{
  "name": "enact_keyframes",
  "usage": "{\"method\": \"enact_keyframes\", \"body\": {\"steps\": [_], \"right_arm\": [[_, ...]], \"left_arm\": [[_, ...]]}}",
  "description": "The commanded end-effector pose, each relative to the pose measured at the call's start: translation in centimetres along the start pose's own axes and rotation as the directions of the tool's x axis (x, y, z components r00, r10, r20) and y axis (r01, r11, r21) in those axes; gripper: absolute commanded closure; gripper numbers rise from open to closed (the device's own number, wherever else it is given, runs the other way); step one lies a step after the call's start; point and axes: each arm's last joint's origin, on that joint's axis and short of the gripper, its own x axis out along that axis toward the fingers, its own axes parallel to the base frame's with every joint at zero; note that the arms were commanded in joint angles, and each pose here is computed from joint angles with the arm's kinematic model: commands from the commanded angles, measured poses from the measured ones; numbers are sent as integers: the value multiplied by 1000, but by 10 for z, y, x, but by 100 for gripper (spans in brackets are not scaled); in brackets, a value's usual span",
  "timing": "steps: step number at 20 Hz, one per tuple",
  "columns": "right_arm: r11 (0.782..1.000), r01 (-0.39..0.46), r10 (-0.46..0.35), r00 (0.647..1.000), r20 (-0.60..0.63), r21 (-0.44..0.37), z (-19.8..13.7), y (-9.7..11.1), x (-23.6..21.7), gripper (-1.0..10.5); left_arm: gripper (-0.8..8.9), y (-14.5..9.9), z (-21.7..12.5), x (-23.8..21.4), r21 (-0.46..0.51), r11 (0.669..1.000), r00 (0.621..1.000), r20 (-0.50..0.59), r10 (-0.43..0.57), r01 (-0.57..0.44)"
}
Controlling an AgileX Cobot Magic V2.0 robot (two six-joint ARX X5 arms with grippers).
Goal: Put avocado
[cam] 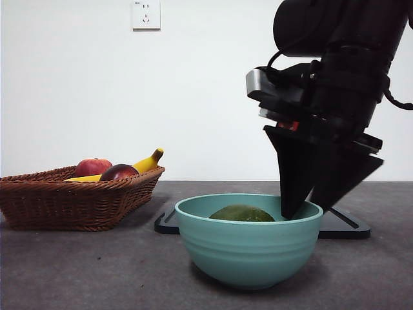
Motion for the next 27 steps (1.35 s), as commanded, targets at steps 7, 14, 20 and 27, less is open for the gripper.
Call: {"method": "enact_keyframes", "body": {"steps": [7, 14, 20, 27], "right_arm": [[994, -38, 37, 999, 8, 105, 15, 7, 2, 940], [964, -17, -14, 993, 115, 264, 77, -17, -39, 940], [930, 101, -146, 984, 103, 354, 138, -60, -20, 940], [912, 156, -168, 986, -1, 381, 139, -72, 11, 940]], "left_arm": [[345, 0, 1, -1, 0, 1000, 1000, 1, 0, 0], [345, 0, 1, -1, 0, 1000, 1000, 1, 0, 0], [345, 0, 0, -1, 1, 1000, 1000, -8, 0, 0], [345, 0, -4, -1, -1, 1000, 999, -54, 4, -4]]}}
